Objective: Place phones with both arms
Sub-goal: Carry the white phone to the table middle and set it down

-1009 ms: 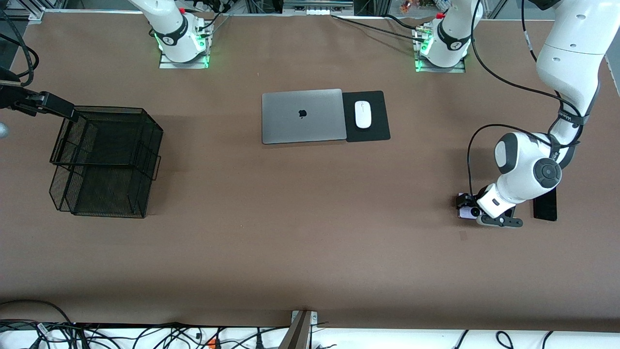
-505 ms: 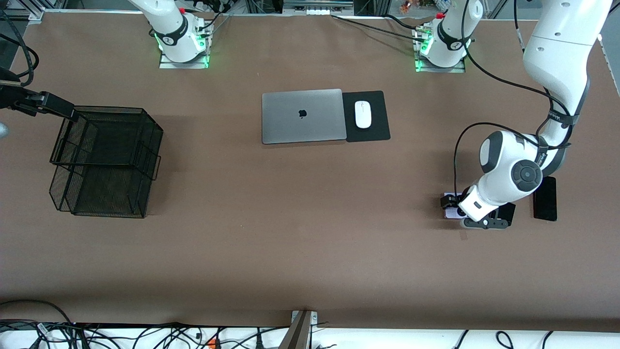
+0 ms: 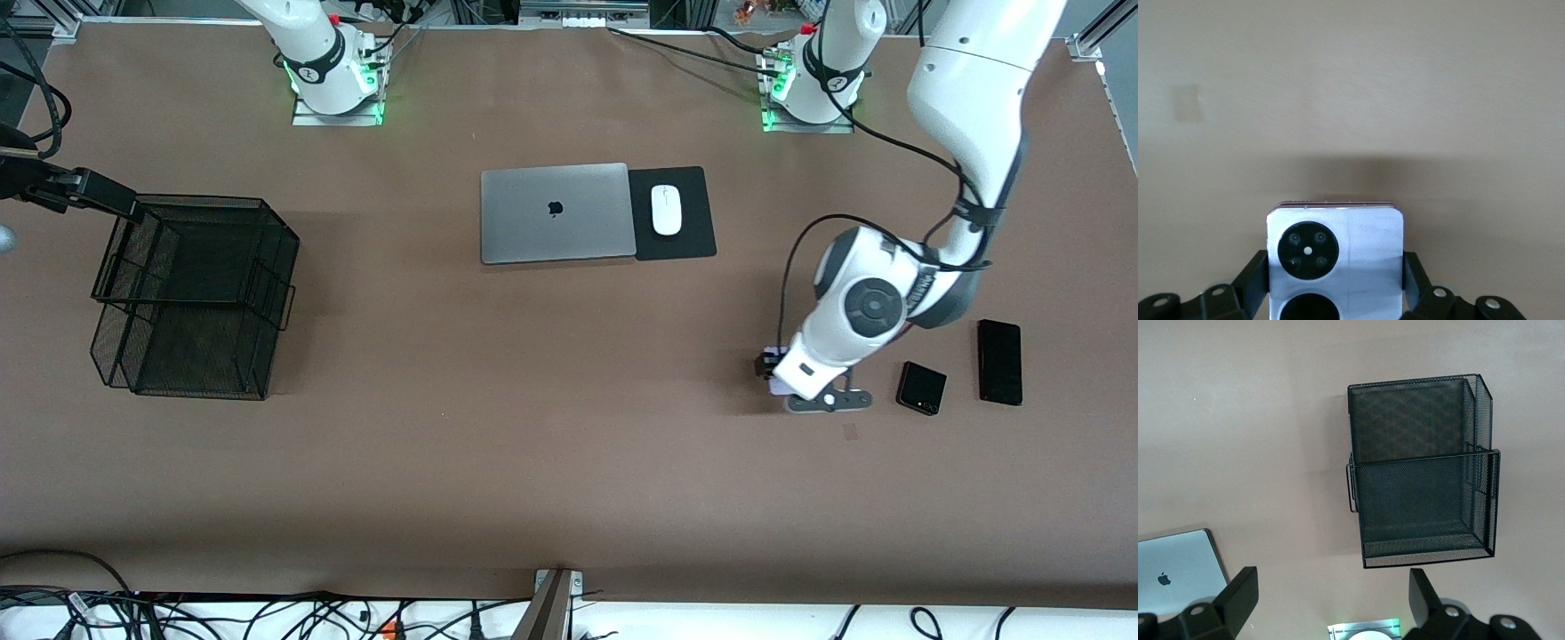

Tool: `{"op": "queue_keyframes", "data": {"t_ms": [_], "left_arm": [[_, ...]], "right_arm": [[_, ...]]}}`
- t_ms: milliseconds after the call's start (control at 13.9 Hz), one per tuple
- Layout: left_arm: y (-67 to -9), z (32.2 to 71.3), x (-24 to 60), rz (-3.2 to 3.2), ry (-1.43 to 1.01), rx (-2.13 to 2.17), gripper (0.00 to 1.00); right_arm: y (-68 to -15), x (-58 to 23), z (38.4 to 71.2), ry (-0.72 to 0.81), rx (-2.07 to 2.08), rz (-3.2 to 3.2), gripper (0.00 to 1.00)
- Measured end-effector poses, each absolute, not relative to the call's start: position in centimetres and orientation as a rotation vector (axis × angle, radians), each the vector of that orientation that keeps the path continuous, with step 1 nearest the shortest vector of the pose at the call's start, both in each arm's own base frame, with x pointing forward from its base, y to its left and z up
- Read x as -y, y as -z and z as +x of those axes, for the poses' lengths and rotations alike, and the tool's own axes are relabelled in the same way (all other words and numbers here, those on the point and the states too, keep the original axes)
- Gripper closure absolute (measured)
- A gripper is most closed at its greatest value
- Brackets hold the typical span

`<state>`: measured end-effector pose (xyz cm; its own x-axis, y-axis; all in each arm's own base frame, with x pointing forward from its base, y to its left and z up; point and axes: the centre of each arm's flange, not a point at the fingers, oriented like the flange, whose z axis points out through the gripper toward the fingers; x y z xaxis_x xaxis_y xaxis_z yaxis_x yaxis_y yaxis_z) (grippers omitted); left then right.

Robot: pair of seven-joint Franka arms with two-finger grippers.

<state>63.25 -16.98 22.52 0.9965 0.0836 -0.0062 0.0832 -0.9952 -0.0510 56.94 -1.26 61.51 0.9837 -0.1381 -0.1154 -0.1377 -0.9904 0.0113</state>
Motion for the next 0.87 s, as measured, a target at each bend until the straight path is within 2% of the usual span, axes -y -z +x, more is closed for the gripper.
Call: {"op": "queue_keyframes", "data": {"t_ms": [433, 865], "left_arm": [[-22.0, 59.7, 27.7, -3.087, -0.007, 0.176, 0.15], [-22.3, 58.7, 36.6, -3.128, -0.046, 0.161, 0.15]], "right_arm": [[-61.5, 1.3, 56.9, 0.182, 0.217, 3.125, 0.00], [-61.5, 1.3, 56.9, 0.183, 0.218, 3.125, 0.00]]}}
